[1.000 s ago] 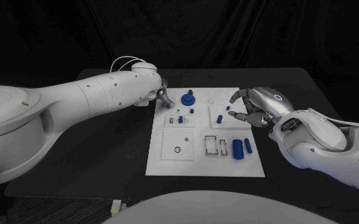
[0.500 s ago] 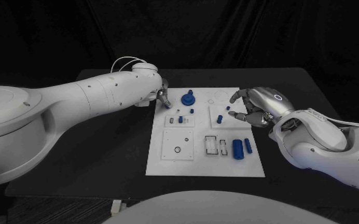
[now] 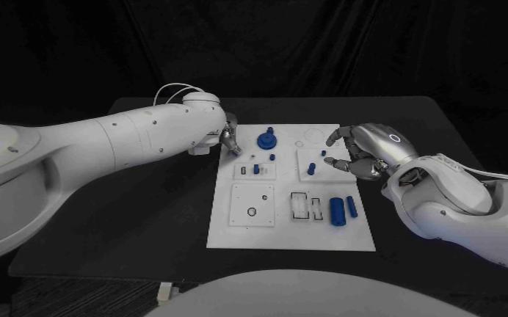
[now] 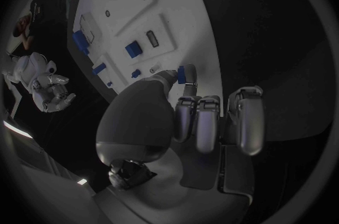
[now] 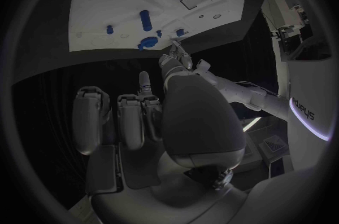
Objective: Assemble the parts on the task board
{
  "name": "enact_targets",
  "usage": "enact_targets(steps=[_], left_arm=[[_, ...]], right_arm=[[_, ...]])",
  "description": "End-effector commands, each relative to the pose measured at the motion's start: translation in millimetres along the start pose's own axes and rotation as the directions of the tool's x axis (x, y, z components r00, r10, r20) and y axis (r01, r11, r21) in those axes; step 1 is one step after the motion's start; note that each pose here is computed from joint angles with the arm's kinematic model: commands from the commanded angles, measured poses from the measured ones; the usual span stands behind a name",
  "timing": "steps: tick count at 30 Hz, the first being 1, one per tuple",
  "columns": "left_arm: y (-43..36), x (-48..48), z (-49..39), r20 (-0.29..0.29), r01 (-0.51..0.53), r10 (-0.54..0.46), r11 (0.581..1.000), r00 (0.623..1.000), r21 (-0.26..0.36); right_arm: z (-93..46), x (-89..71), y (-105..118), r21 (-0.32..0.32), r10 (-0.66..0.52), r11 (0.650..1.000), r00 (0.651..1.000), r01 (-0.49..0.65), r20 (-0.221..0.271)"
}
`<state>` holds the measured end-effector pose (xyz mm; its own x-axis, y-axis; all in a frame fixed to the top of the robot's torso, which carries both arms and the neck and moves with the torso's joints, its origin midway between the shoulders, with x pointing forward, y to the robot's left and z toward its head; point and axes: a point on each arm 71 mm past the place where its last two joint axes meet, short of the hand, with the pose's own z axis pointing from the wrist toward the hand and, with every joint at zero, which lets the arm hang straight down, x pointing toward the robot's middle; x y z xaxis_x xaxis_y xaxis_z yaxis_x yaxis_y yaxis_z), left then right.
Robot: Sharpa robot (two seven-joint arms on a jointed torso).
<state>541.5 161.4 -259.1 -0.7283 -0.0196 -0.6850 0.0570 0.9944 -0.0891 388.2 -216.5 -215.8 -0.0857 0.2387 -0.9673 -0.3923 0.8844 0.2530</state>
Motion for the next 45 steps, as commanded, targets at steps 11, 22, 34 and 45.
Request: enact_targets(steps=[11, 22, 34, 45], left_arm=[[-9.2, -15.0, -59.2, 0.049, 0.082, -0.084, 0.996, 0.995, 0.031], [-7.5, 11.4, -61.0, -0.004, 0.079, -0.079, 0.996, 0.997, 0.027], [-7.3, 33.0, -52.3, -0.035, 0.095, -0.095, 0.995, 0.995, 0.026], [-13.7, 40.3, -46.7, -0.038, 0.106, -0.104, 0.993, 0.994, 0.048]], right_arm=[[0.7, 1.8, -1.6, 0.014, 0.006, 1.0, 1.0, -0.006, 0.001], [-0.5, 5.9, -2.9, 0.023, 0.014, 1.0, 1.0, -0.013, -0.012], [-0.9, 6.6, -2.4, 0.023, 0.018, 1.0, 1.0, -0.018, -0.014], [-1.5, 6.3, -2.3, 0.023, 0.02, 1.0, 1.0, -0.019, -0.012]])
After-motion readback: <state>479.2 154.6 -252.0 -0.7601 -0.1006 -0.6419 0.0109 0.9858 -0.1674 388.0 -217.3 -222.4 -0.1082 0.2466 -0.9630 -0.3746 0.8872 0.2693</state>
